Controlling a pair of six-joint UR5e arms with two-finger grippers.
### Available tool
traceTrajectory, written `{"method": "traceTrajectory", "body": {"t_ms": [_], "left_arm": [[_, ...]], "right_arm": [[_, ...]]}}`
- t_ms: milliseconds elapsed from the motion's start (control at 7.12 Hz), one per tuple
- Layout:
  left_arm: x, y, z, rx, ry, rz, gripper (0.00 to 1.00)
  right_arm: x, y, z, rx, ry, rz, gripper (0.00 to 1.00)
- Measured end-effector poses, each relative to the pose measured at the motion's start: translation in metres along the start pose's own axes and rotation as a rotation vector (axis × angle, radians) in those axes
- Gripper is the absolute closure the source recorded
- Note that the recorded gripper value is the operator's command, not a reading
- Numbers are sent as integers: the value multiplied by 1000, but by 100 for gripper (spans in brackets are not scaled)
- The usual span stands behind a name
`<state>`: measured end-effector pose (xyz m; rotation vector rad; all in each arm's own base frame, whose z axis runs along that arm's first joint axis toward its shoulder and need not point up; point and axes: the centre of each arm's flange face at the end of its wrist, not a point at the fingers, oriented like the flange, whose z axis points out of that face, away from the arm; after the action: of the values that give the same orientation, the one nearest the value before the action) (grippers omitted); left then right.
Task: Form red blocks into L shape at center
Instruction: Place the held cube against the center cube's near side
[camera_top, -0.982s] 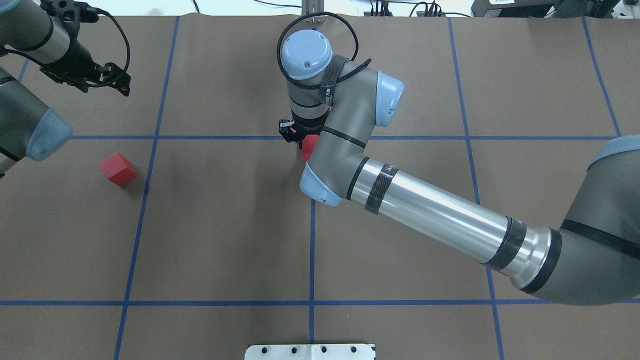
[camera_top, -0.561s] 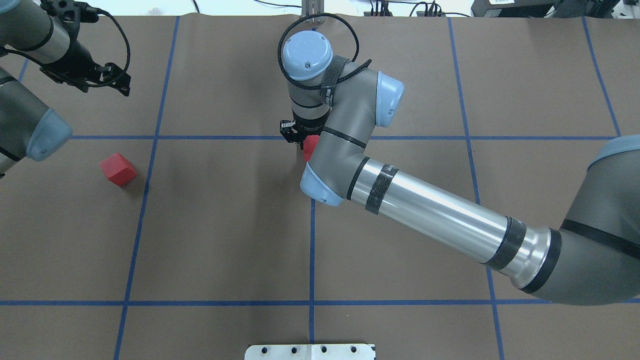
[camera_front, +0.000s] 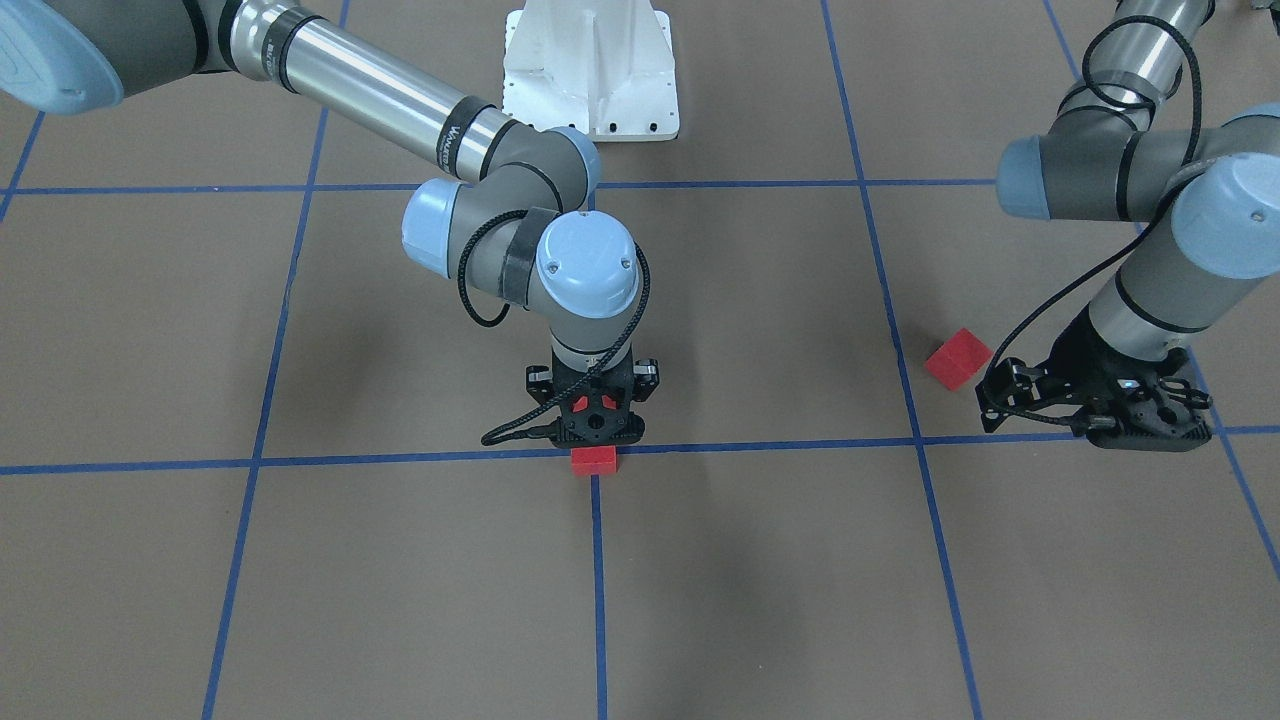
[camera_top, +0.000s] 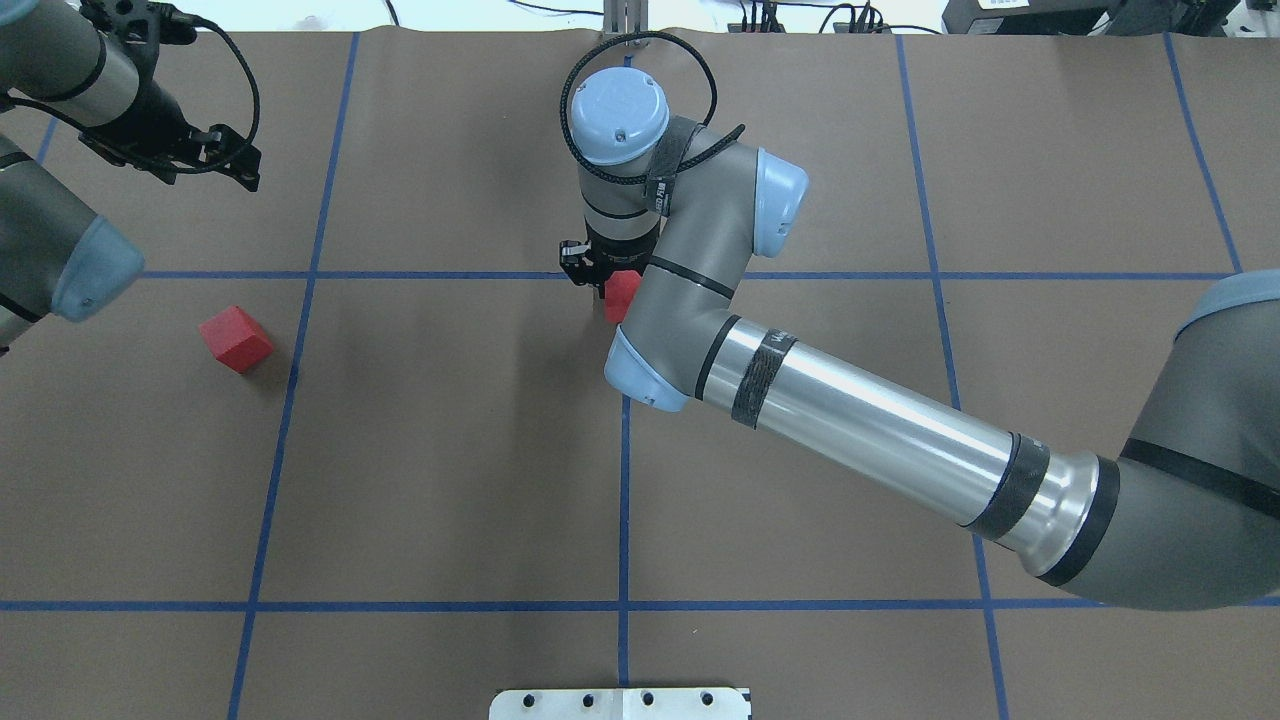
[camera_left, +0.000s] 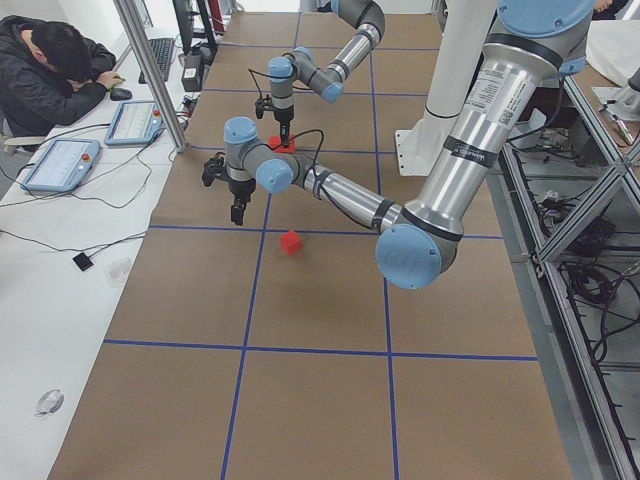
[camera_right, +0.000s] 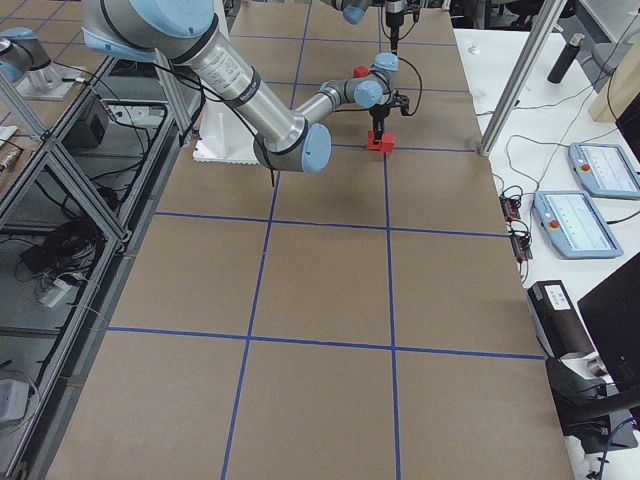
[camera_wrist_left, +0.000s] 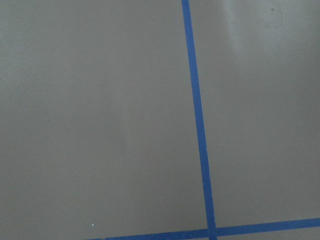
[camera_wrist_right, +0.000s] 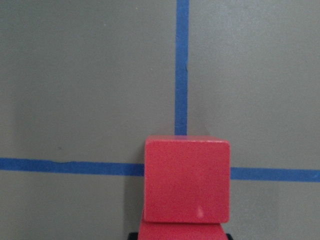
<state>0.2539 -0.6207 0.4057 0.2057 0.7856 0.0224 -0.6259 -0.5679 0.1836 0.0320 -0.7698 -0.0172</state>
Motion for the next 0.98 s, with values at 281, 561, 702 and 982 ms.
{"method": "traceTrajectory", "body": {"t_ms": [281, 561, 702, 982], "left_arm": [[0, 0, 0, 0, 0, 0, 0], [0, 0, 0, -1, 0, 0, 0], [0, 0, 1, -1, 0, 0, 0], [0, 0, 1, -1, -1, -1, 0]], "right_arm": [[1, -1, -1, 2, -1, 1, 100], [2, -4, -4, 7, -4, 3, 100], [2, -5, -5, 11, -8, 2, 100], [1, -6, -6, 16, -14, -1, 100]]}}
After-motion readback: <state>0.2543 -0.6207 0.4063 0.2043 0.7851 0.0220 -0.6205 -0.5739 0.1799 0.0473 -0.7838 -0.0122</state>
